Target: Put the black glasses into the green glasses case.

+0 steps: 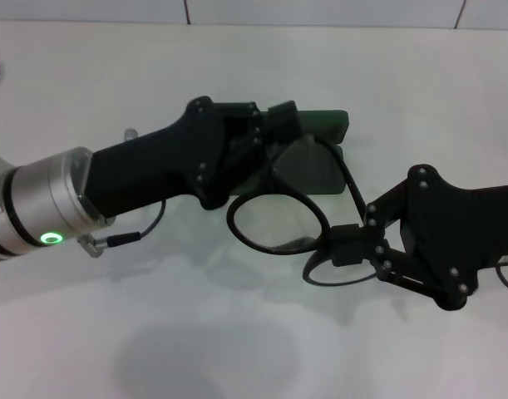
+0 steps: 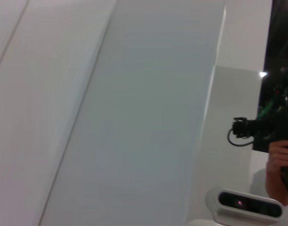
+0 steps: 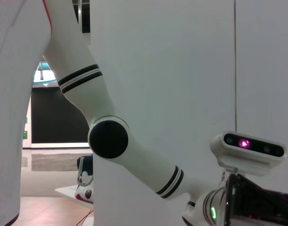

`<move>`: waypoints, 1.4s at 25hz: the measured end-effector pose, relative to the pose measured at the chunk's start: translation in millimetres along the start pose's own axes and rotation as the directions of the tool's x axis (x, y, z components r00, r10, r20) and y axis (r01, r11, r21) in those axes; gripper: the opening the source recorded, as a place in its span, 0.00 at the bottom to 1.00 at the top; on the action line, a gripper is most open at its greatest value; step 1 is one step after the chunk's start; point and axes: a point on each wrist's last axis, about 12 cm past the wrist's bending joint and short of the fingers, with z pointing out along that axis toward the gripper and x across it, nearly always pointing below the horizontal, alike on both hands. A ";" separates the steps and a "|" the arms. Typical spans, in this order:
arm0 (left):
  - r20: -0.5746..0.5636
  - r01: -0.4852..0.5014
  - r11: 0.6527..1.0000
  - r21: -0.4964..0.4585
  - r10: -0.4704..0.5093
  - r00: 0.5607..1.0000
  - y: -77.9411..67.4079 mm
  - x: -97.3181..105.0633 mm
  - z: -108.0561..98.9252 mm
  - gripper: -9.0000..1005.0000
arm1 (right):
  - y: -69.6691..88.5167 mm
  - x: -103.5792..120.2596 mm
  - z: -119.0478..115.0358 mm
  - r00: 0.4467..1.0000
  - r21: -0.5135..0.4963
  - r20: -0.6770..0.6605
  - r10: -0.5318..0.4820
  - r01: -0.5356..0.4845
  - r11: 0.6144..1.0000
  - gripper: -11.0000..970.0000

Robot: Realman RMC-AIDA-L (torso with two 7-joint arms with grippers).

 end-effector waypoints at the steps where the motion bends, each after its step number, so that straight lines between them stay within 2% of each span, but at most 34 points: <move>1: -0.005 0.003 1.000 0.007 -0.003 1.000 -0.5 0.7 0.9 0.05 | 0.2 0.4 -0.1 1.000 0.002 0.005 0.002 -0.002 1.000 0.05; 13: -0.042 0.021 0.998 0.065 -0.018 0.999 -5.0 4.8 5.7 0.05 | 1.7 2.6 -2.5 0.998 0.007 0.061 0.000 0.000 1.000 0.05; 35: -0.047 0.029 0.997 0.070 -0.026 0.999 -6.6 5.8 4.3 0.05 | 4.5 5.3 -11.1 0.994 0.045 0.108 -0.004 -0.001 0.999 0.05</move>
